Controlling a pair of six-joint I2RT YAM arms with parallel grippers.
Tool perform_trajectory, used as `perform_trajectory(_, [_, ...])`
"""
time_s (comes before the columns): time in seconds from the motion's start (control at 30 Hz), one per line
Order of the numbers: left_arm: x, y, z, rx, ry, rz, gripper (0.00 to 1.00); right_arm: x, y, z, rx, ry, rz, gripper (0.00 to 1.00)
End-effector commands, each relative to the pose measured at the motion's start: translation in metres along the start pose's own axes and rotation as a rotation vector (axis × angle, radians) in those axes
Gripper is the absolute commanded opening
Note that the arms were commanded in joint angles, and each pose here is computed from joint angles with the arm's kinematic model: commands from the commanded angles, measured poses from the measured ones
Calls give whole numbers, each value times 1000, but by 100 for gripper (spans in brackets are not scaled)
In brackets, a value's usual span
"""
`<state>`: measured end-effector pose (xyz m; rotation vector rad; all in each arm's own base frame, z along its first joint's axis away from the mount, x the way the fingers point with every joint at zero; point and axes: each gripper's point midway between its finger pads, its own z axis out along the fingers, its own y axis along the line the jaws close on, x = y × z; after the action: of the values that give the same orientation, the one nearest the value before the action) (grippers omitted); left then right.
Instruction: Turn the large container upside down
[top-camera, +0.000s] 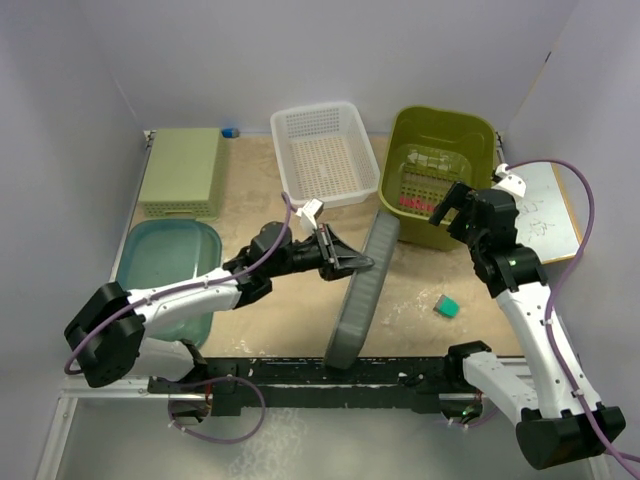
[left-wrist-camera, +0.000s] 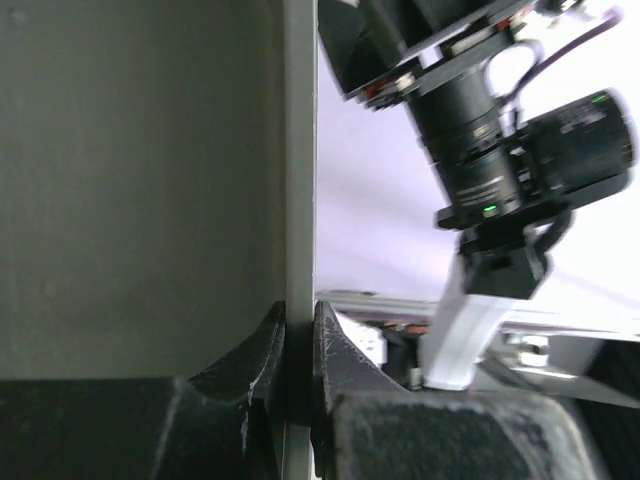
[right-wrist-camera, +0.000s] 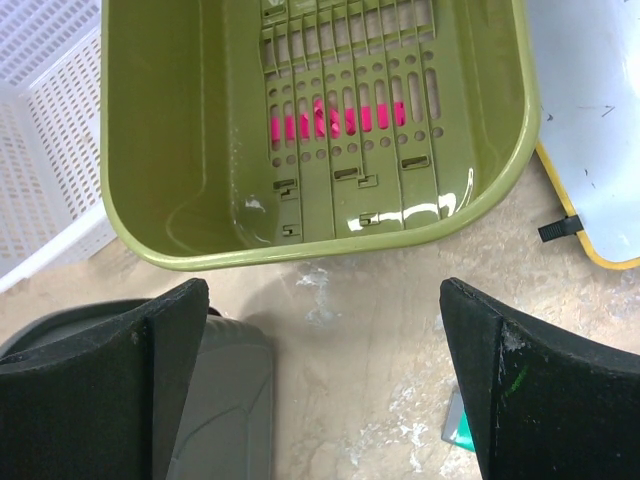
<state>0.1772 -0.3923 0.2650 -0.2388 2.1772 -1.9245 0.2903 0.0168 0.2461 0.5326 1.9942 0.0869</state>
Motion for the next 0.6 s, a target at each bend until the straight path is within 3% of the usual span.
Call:
perform_trajectory(0.0, [-17, -72, -42, 388, -26, -171, 0, -11, 2, -3, 0, -40, 23, 100])
perform_trajectory(0.1, [-27, -55, -53, 367, -87, -191, 0, -12, 3, -2, -3, -40, 25, 100])
perform_trajectory(0.33, [-60, 18, -85, 120, -275, -197, 1, -4, 6, 1, -23, -17, 26, 100])
perform_trajectory(0.57, [-68, 86, -124, -215, -352, -136, 33, 9, 17, 6, -80, 25, 55, 100])
